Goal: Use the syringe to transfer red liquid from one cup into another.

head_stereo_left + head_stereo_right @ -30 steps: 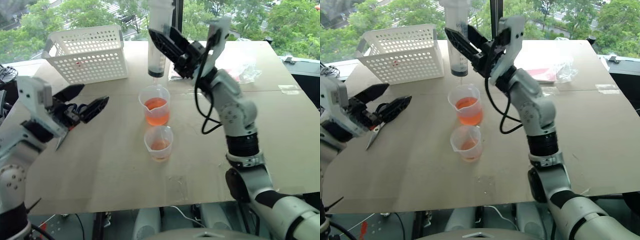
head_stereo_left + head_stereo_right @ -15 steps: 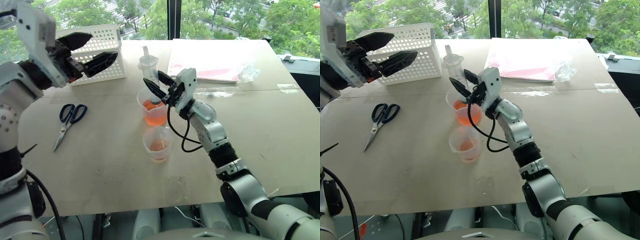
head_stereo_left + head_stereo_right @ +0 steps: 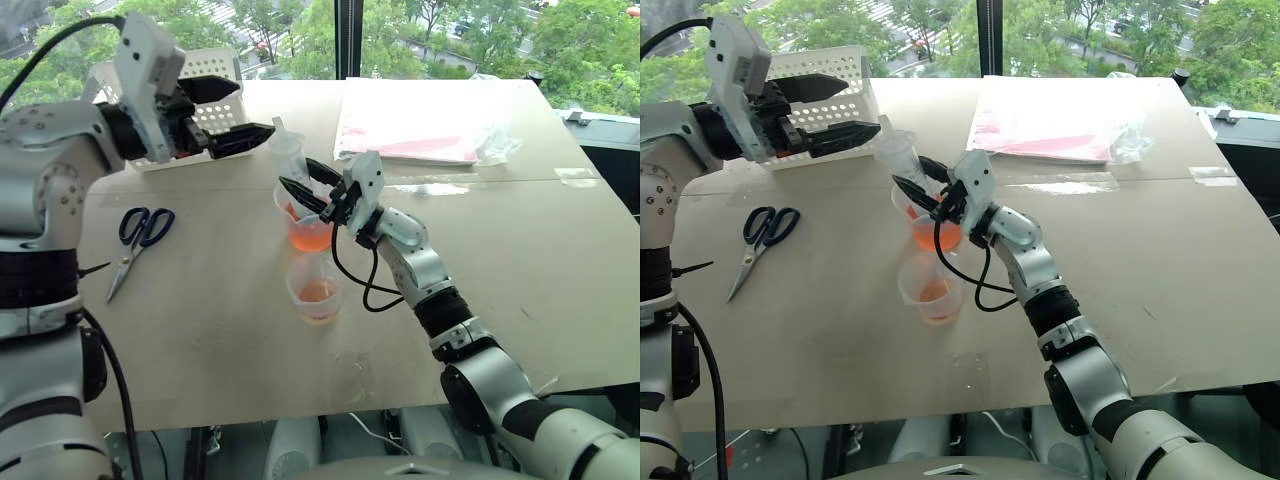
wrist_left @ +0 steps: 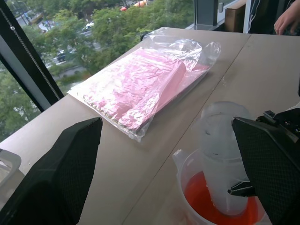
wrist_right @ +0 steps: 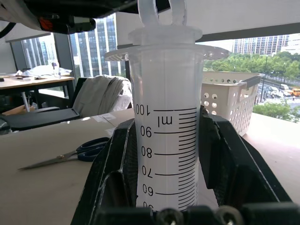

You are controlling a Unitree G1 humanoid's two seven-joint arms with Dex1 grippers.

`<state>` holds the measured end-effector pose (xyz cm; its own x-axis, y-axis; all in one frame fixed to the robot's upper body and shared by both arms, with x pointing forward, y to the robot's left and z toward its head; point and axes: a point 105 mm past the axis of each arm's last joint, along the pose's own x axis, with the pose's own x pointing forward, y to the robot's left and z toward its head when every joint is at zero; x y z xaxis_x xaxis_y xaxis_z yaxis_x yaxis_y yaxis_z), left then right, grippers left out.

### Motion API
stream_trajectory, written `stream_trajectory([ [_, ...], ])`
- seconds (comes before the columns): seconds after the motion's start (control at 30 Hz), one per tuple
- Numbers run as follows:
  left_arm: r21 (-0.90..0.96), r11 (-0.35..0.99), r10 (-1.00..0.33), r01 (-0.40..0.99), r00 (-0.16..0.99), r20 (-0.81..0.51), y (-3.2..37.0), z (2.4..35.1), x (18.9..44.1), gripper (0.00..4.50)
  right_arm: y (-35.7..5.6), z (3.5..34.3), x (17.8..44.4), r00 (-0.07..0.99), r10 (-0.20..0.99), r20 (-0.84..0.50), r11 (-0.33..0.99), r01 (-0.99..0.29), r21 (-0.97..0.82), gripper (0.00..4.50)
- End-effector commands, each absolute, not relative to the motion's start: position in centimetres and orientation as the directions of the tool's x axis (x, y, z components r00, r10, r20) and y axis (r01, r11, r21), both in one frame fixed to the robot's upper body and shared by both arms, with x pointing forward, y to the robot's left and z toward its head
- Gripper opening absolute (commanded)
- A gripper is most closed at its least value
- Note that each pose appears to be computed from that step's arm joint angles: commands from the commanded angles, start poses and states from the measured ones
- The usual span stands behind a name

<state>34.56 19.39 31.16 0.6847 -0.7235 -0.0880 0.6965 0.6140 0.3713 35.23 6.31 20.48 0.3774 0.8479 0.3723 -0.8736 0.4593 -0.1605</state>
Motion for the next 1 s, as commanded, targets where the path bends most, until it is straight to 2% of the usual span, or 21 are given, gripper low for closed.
stream_trajectory([
  [0.03, 0.457, 0.575, -0.739, 0.679, 0.671, -0.067, 18.6, 32.5, 34.6, 4.50, 7.9, 23.1, 33.7, 0.284, 0.849, 0.446, 0.401, -0.895, -0.194, 1.40],
  [0.13, 0.470, 0.549, -0.761, 0.691, 0.646, -0.060, 17.6, 32.4, 35.0, 4.50, 8.0, 23.1, 33.5, 0.265, 0.857, 0.443, 0.383, -0.902, -0.201, 1.40],
  [0.2, 0.476, 0.527, -0.782, 0.704, 0.621, -0.052, 17.0, 32.6, 35.1, 3.99, 8.1, 23.1, 33.3, 0.255, 0.862, 0.439, 0.372, -0.905, -0.205, 1.40],
  [0.27, 0.483, 0.511, -0.794, 0.711, 0.606, -0.052, 16.7, 32.7, 35.0, 3.22, 8.2, 23.2, 33.2, 0.250, 0.863, 0.438, 0.367, -0.907, -0.205, 1.39],
  [0.4, 0.487, 0.511, -0.796, 0.708, 0.604, -0.044, 16.7, 32.9, 35.2, 1.19, 8.3, 23.3, 33.2, 0.245, 0.867, 0.435, 0.360, -0.910, -0.205, 1.39],
  [0.5, 0.494, 0.514, -0.796, 0.702, 0.605, -0.032, 16.8, 33.3, 35.3, 0.00, 8.4, 23.2, 33.2, 0.242, 0.871, 0.428, 0.353, -0.913, -0.203, 1.39],
  [1.0, 0.515, 0.551, -0.779, 0.656, 0.625, 0.038, 17.4, 35.3, 35.3, 0.00, 9.5, 21.1, 32.3, 0.206, 0.918, 0.338, 0.275, -0.947, -0.169, 1.39],
])
